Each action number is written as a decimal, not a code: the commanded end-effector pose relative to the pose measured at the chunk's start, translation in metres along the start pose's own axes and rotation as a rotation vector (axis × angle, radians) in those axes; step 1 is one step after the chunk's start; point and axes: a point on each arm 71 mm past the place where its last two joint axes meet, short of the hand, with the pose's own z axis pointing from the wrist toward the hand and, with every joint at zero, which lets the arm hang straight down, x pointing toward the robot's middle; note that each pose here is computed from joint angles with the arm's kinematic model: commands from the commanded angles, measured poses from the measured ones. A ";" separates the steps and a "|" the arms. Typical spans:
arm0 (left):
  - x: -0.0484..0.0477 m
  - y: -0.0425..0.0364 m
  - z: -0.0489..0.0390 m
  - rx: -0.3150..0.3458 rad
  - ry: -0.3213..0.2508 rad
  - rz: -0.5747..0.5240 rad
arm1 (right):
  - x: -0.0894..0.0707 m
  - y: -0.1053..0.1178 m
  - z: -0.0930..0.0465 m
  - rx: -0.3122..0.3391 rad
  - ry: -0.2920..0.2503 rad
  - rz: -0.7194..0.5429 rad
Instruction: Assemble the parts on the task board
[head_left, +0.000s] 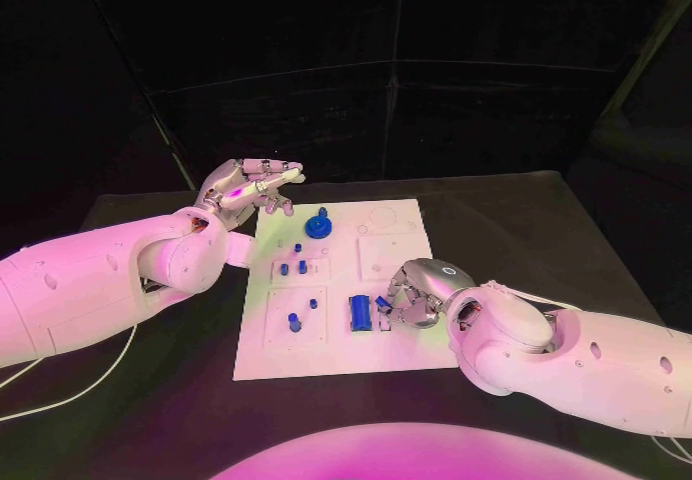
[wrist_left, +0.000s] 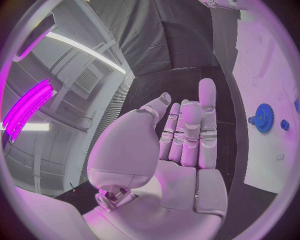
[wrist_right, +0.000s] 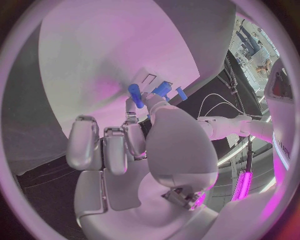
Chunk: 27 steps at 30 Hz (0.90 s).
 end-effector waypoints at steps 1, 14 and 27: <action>0.0019 -0.0011 0.0004 0.002 0.017 -0.010 | 0.003 0.001 0.001 0.009 0.041 -0.012; 0.0024 -0.0005 0.0005 -0.005 0.024 -0.013 | 0.004 0.004 0.000 -0.005 0.062 -0.046; 0.0027 -0.0001 0.0007 -0.009 0.028 -0.015 | 0.004 0.007 -0.002 -0.015 0.055 -0.048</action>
